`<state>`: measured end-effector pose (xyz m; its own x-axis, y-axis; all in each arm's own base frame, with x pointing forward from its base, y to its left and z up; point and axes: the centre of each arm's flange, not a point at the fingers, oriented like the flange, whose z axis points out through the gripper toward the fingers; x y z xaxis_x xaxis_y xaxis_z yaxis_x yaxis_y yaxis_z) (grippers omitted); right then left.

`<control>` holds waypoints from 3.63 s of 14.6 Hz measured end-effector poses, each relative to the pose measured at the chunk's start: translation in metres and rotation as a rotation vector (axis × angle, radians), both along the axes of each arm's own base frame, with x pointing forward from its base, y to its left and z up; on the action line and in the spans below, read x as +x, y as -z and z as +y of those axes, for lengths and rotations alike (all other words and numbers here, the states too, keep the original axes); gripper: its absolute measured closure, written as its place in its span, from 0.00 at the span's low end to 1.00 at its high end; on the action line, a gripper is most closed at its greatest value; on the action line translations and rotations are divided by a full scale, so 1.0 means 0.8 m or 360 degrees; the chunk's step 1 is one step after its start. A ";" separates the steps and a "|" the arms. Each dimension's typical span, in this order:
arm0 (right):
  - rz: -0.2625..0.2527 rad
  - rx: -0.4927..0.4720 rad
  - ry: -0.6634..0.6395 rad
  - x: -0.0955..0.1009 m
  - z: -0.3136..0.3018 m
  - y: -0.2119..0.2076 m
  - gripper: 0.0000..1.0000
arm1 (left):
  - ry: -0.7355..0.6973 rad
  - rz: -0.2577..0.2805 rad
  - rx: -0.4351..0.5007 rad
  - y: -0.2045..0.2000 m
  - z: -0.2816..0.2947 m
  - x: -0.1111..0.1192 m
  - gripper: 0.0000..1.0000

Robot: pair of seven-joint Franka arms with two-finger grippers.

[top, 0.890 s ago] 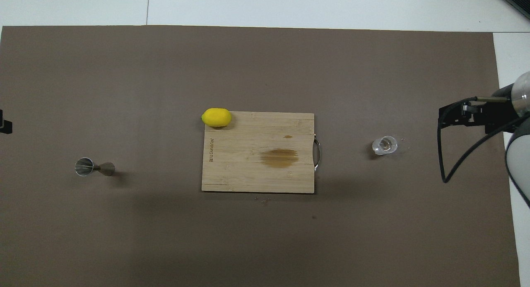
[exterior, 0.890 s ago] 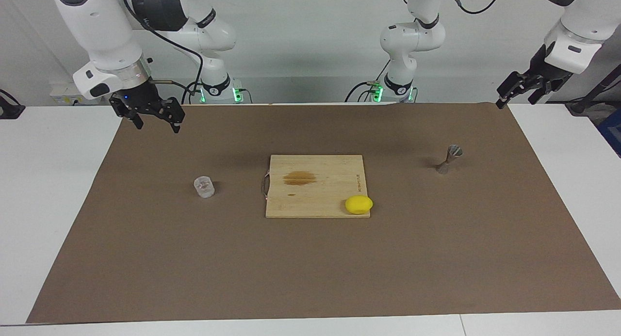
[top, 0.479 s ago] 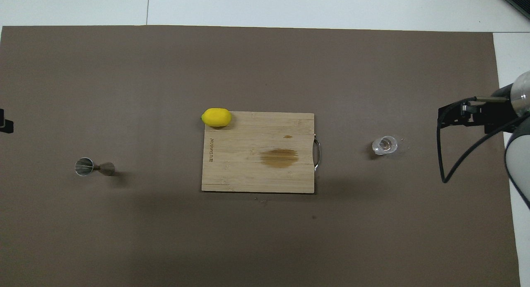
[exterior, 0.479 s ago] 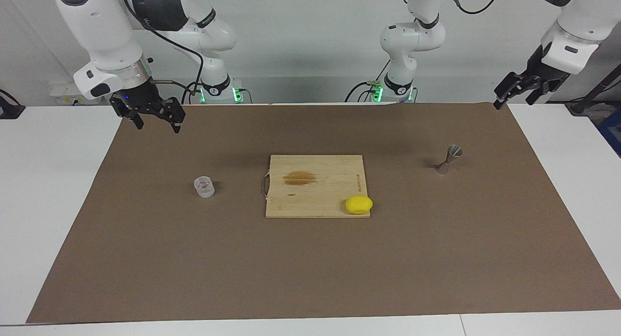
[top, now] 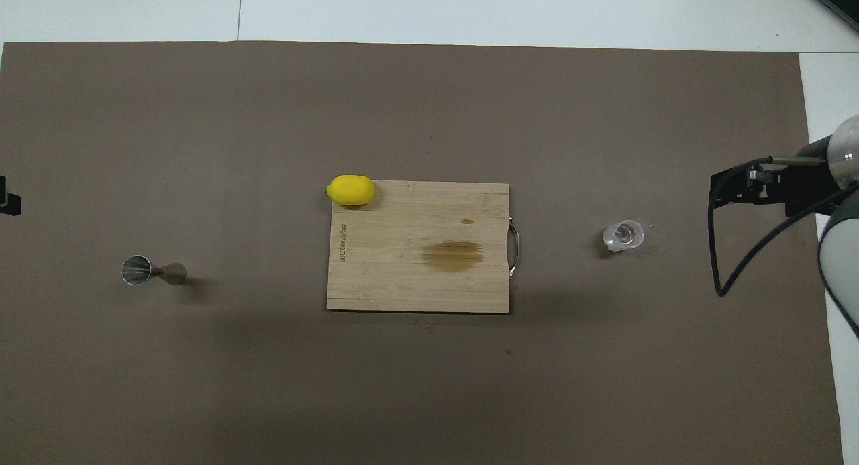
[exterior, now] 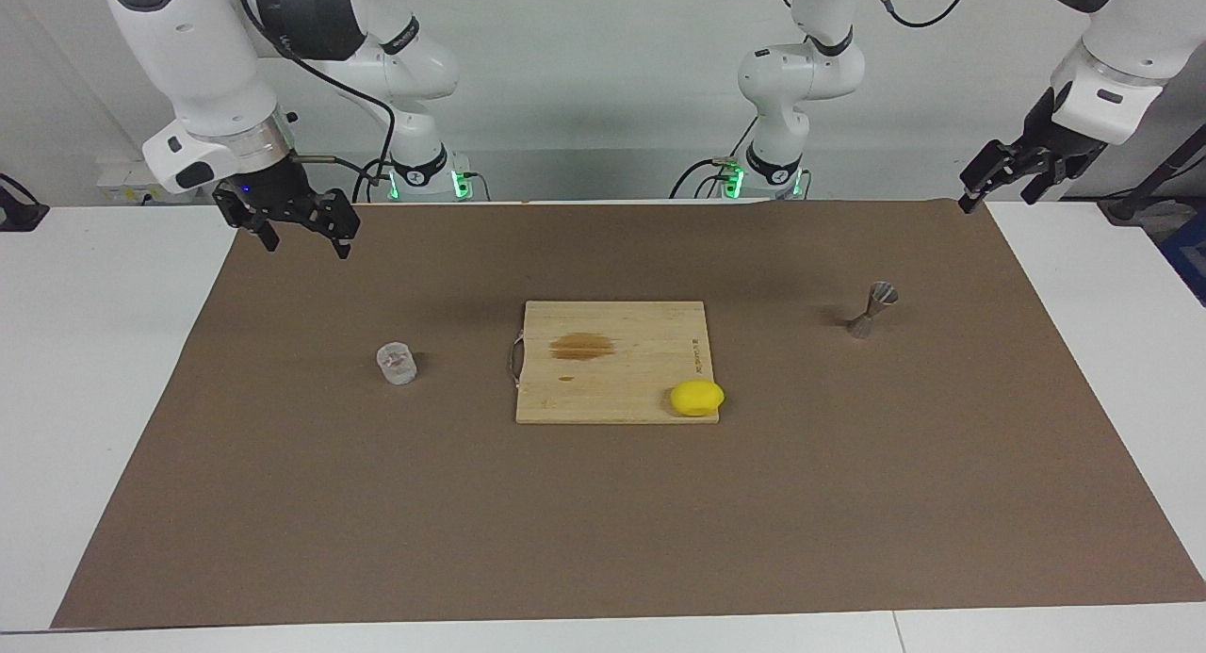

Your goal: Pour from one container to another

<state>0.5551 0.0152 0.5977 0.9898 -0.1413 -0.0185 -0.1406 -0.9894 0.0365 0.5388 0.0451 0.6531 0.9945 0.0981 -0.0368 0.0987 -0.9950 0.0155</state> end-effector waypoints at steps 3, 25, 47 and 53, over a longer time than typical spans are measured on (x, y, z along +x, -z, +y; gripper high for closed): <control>0.0000 0.0000 0.0000 0.000 0.000 0.000 0.00 | 0.0003 -0.0001 -0.0001 0.000 -0.002 0.000 0.00; 0.0000 0.0000 0.0000 0.000 0.000 0.000 0.00 | 0.0296 -0.0276 -0.0017 0.093 -0.142 -0.027 0.00; 0.0000 0.0000 0.0000 0.000 0.000 0.000 0.00 | 0.0531 -0.0220 -0.0651 0.146 0.052 -0.021 0.00; 0.0000 0.0000 0.0000 0.000 0.000 0.000 0.00 | 0.1039 -0.0443 -0.1033 0.223 0.155 0.004 0.00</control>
<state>0.5551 0.0152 0.5978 0.9898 -0.1414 -0.0183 -0.1406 -0.9894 0.0365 0.5420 0.1690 0.4749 0.8271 -0.4346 0.3565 -0.5621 -0.6418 0.5217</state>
